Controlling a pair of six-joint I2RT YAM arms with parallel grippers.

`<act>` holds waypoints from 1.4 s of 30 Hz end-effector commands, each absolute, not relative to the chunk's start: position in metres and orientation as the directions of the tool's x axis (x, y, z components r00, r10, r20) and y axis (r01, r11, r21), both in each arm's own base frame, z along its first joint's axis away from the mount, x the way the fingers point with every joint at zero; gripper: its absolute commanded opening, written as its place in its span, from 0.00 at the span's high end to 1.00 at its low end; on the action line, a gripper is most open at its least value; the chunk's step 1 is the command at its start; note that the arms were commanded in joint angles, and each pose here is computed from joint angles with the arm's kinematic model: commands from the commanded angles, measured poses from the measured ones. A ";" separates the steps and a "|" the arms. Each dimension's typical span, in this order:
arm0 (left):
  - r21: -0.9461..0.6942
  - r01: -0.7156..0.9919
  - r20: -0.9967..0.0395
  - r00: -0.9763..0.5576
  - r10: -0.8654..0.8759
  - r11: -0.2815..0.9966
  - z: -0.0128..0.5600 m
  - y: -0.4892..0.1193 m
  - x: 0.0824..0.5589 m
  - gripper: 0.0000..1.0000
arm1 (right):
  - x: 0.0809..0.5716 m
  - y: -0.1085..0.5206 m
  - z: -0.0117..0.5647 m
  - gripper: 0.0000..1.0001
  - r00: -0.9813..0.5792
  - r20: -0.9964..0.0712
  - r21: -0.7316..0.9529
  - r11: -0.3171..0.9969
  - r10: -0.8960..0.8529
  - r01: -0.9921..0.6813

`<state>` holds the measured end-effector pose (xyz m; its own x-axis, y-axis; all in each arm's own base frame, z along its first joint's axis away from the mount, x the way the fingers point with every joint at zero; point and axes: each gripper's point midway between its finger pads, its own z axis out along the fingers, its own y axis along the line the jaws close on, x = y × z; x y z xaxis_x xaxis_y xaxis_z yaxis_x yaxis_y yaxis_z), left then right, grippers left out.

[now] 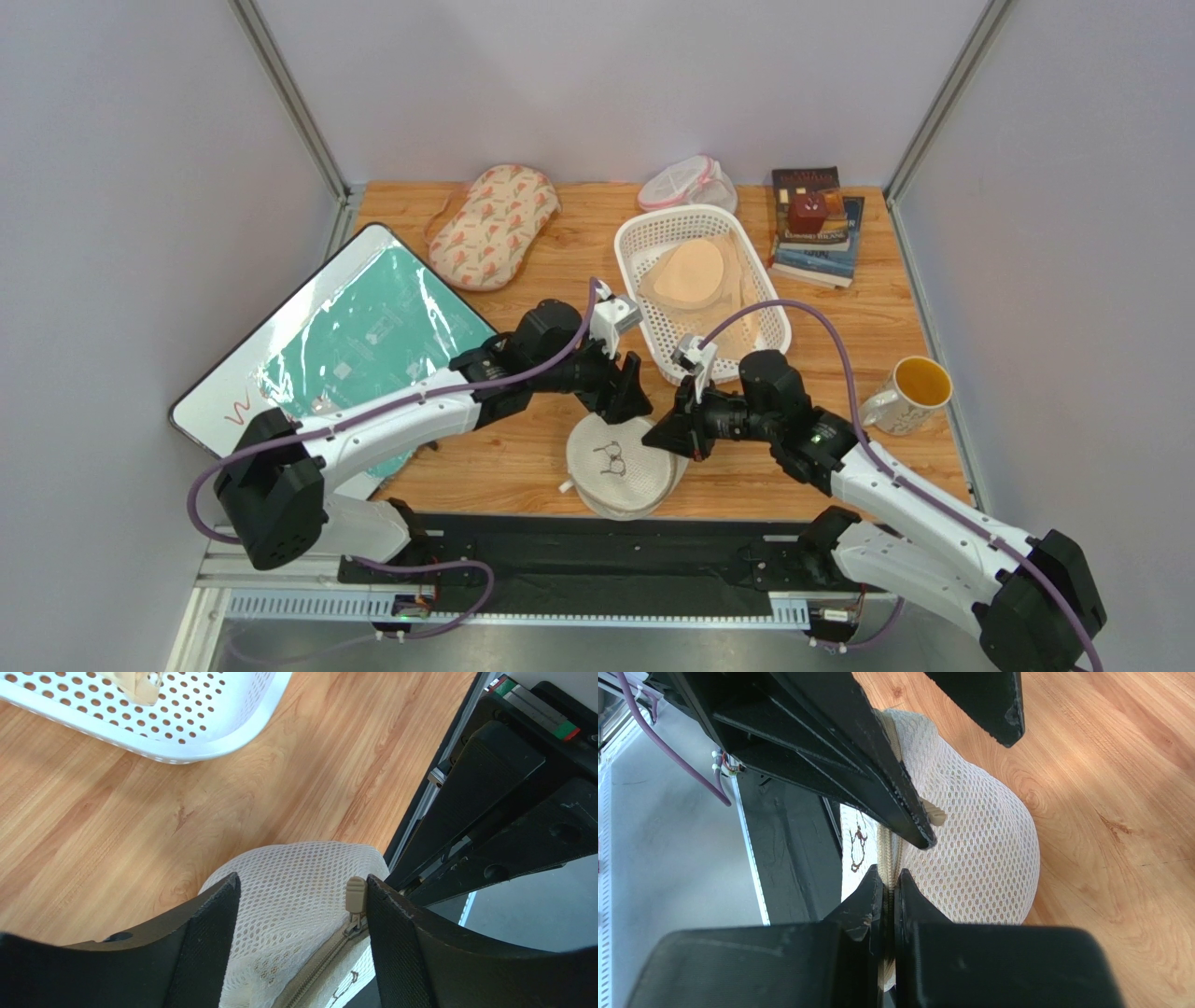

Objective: Unzip the laundry bag and remove the bra
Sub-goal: Unzip the laundry bag at the center of the board.

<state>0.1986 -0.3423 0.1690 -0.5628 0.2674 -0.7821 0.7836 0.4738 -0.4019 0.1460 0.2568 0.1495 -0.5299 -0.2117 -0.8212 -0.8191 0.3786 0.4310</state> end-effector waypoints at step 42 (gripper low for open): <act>-0.524 0.618 -0.704 -0.701 0.110 0.587 0.194 -0.344 0.204 0.28 | 0.157 0.255 0.167 1.00 -0.485 -0.853 0.370 0.431 -0.194 -0.823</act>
<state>0.1954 -0.3382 0.1754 -0.6583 0.1841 -0.7299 0.6836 0.5522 -0.4773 0.1501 0.2494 0.1425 -0.5434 -0.2202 -0.8101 -0.7941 0.4479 0.4109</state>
